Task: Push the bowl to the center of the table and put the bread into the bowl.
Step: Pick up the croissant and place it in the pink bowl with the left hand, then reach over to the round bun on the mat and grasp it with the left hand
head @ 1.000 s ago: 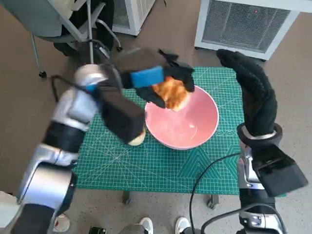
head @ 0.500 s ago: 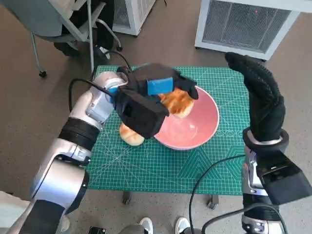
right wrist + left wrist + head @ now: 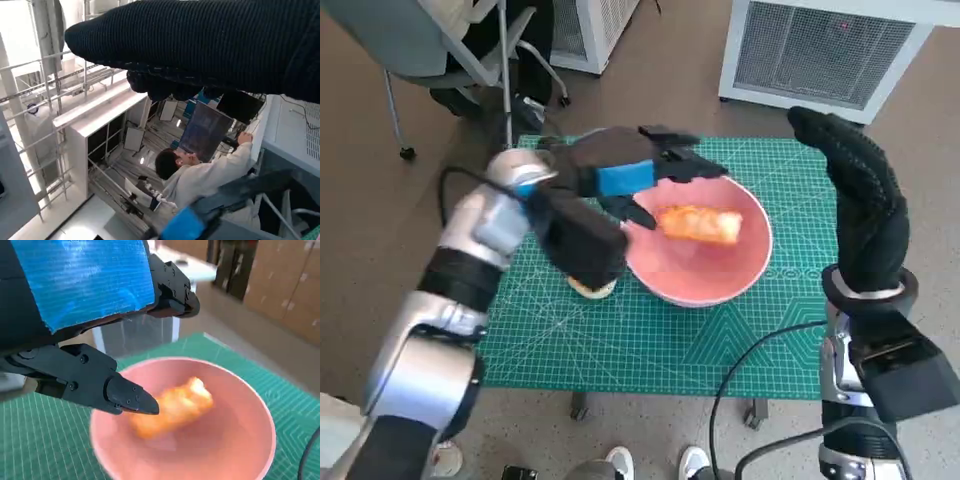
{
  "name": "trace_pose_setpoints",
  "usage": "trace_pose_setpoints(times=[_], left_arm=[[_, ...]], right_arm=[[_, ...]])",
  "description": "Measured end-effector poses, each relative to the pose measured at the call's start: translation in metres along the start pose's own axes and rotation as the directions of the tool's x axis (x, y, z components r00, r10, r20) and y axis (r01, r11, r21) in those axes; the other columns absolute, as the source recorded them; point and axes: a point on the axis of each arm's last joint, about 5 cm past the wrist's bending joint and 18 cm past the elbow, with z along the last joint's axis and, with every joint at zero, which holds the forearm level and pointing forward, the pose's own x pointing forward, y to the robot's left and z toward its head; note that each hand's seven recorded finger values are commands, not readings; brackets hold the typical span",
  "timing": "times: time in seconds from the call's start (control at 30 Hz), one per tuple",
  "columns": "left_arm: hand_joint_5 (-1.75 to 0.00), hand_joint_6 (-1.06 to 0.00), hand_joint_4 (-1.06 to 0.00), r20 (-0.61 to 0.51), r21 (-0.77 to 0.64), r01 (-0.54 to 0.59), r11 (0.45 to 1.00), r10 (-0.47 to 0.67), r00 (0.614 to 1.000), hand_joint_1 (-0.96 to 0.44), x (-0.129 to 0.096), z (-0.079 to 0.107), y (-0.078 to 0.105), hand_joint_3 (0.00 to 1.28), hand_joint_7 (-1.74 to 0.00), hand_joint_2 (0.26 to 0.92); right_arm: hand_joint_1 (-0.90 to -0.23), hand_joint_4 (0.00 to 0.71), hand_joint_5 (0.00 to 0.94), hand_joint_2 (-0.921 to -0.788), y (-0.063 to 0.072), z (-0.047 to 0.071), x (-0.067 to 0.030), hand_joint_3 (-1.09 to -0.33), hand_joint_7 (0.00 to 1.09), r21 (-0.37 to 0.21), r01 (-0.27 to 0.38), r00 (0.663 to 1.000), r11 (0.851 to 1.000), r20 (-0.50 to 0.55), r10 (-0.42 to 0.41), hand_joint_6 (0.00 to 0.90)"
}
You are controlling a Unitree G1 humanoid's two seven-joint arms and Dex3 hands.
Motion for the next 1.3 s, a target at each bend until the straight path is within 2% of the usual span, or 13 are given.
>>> trace_pose_setpoints(times=[0.4,0.7,0.97,1.3], left_arm=[[-0.04,-0.41,-0.25,-0.047,-0.004,-0.127,0.992,0.127,0.991,-0.17,-0.057,-0.019,0.002,0.00,-0.05,0.850],[-0.04,-0.44,-0.30,-0.135,-0.017,-0.106,0.994,0.102,0.985,-0.15,-0.090,-0.028,-0.013,0.00,-0.05,0.843],[-0.02,-0.44,-0.31,-0.224,-0.072,-0.096,0.993,0.078,0.971,-0.12,-0.103,-0.027,-0.028,0.00,-0.04,0.844],[-0.01,-0.44,-0.32,-0.264,-0.155,-0.082,0.984,0.039,0.964,-0.11,-0.101,-0.024,-0.050,0.00,-0.03,0.843]], right_arm=[[-0.571,0.287,0.002,-0.921,0.001,0.000,-0.0001,-0.734,0.70,0.001,-0.002,1.000,1.000,0.000,0.002,-0.001],[-0.575,0.286,0.001,-0.921,0.001,-0.003,-0.0019,-0.740,0.69,0.002,-0.003,1.000,1.000,-0.001,0.003,-0.001],[-0.581,0.285,0.001,-0.921,0.001,-0.006,-0.0014,-0.743,0.69,0.011,-0.006,1.000,1.000,-0.003,0.006,-0.001],[-0.581,0.285,0.000,-0.921,0.002,-0.008,0.0023,-0.743,0.69,0.037,-0.014,1.000,0.999,0.004,0.014,-0.001]])
